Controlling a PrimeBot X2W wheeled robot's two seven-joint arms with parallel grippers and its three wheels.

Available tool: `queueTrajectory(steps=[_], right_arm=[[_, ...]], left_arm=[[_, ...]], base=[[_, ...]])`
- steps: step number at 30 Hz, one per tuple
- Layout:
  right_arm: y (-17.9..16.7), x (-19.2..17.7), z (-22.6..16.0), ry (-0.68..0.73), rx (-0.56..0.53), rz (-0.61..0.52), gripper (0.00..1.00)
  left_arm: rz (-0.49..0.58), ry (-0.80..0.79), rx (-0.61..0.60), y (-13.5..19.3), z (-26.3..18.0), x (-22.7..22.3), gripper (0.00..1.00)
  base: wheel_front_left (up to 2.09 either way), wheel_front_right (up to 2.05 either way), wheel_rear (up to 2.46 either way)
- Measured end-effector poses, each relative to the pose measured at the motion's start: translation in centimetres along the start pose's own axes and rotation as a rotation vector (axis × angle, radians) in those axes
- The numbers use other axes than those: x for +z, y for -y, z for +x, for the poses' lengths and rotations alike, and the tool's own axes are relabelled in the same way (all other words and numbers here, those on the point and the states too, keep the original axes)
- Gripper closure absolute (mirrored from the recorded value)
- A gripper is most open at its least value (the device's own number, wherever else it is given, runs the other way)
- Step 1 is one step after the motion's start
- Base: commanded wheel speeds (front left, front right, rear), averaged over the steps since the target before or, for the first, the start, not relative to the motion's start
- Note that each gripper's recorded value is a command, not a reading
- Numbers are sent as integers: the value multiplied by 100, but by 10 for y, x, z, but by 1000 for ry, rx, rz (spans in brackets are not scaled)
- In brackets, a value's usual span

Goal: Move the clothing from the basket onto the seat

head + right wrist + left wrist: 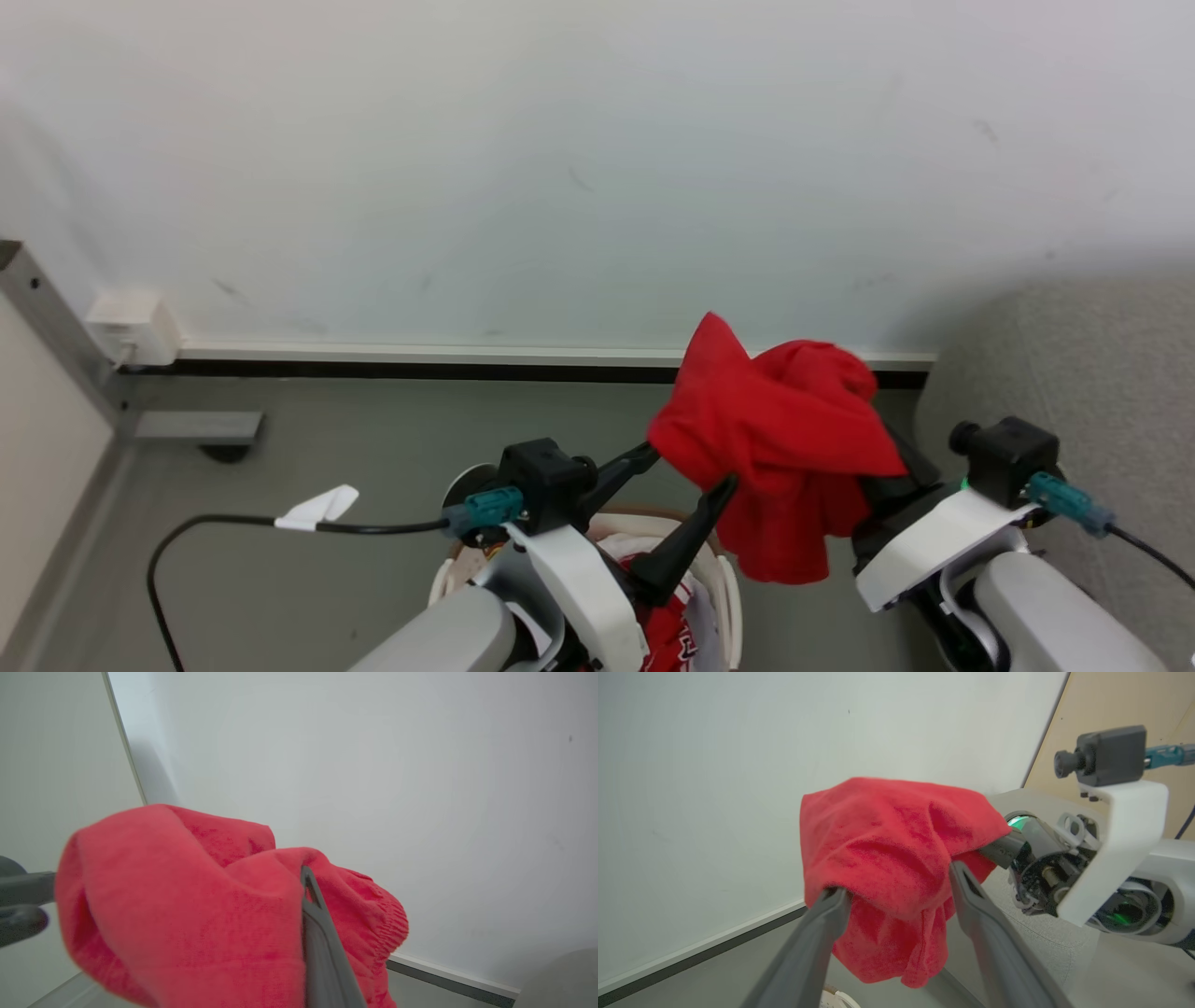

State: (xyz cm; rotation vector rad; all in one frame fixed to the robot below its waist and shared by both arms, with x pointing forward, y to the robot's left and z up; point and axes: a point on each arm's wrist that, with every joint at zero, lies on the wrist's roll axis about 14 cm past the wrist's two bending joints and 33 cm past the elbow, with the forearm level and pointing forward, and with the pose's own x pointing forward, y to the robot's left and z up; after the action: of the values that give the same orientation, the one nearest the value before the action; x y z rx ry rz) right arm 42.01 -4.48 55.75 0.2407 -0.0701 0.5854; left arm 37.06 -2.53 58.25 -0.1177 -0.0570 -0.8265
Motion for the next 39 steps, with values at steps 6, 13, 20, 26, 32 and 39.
queueTrajectory(steps=[6, 13, 20, 26, 32, 39], right_arm=[[49, 26, -23, 59, -130, -58, 100], [92, 51, -55, 120, -265, -111, 100], [117, 54, -87, 135, -372, -111, 100], [131, 55, -116, 130, -448, -133, 100], [139, 55, -138, 133, -508, -135, 100], [148, 56, -143, 134, -547, -144, 100]], left_arm=[[-13, -12, -65, 15, 15, -10, 0], [-9, -18, -143, 29, 35, -20, 0], [10, -15, -248, 49, 57, -28, 0], [13, -21, -330, 68, 71, -38, 0], [19, -29, -382, 80, 82, -47, 0], [9, -42, -411, 80, 90, -57, 0]], base=[[0, 0, 0], [0, 0, 0], [0, 0, 0], [0, 0, 0], [0, 0, 0], [0, 0, 0]])
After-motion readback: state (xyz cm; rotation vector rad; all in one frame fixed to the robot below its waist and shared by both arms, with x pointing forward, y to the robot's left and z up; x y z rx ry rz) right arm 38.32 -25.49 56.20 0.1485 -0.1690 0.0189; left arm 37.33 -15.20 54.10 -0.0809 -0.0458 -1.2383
